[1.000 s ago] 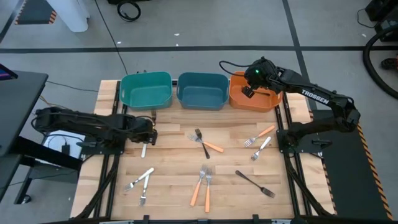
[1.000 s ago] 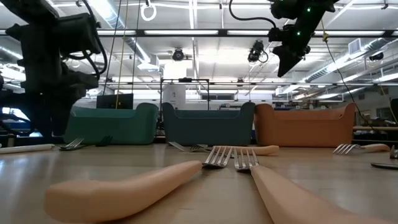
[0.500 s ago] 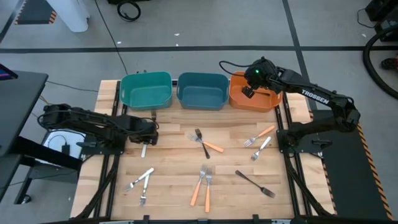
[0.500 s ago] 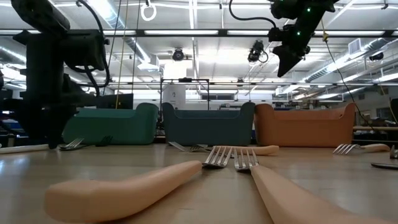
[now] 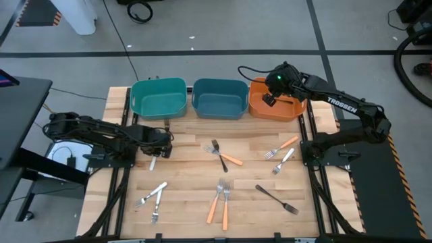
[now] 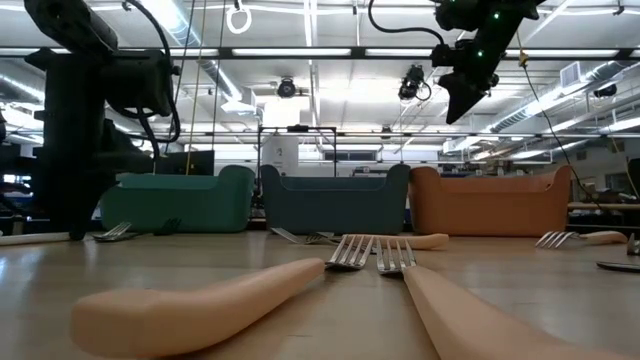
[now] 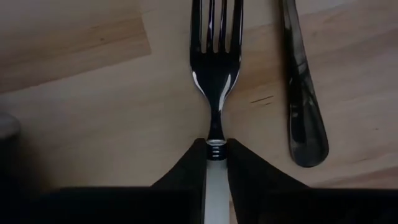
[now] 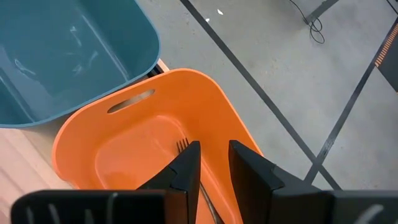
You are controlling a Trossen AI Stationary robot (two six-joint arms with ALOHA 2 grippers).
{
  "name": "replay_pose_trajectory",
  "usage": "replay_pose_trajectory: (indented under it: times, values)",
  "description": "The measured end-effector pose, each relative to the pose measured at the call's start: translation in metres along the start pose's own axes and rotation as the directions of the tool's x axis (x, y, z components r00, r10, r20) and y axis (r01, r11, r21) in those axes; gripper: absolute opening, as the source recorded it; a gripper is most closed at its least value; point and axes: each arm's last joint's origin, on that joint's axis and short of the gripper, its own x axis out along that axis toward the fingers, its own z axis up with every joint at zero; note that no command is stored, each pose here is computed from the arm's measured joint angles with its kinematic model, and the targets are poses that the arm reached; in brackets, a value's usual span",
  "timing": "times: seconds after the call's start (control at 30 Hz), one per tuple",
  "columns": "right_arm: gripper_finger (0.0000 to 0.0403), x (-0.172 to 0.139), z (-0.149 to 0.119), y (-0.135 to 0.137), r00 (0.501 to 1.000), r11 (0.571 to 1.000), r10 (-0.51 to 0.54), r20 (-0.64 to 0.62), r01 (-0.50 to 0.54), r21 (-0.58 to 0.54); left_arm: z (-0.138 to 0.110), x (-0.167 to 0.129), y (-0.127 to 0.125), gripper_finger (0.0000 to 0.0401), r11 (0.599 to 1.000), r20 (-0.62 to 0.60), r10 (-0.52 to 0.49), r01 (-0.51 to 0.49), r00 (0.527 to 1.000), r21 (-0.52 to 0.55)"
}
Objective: Sort silverware by color (type)
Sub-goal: Put the top left white fork into the light green bin
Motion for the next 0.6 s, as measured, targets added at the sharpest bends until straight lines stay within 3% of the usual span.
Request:
replay_pose_trajectory:
  times: [0.13,0.27,0.43,0.6]
  values:
    - [0.0091,0.000,0.000,0.000,1.000,1.000,0.000,0.000,0.000,0.000,0.000,-0.006,-0.002,0.0048,0.996,-0.025,-0.041,0.043,0.999,0.074]
    - [0.0091,0.000,0.000,0.000,1.000,1.000,0.000,0.000,0.000,0.000,0.001,-0.019,-0.007,0.0048,0.989,-0.039,-0.125,0.127,0.991,0.081]
    - [0.0091,0.000,0.000,0.000,1.000,1.000,0.000,0.000,0.000,0.000,0.007,-0.049,-0.016,0.0048,0.963,0.001,-0.245,0.243,0.970,0.120]
    - [0.0091,0.000,0.000,0.000,1.000,1.000,0.000,0.000,0.000,0.000,0.013,-0.095,-0.021,0.0048,0.942,0.081,-0.296,0.277,0.952,0.191]
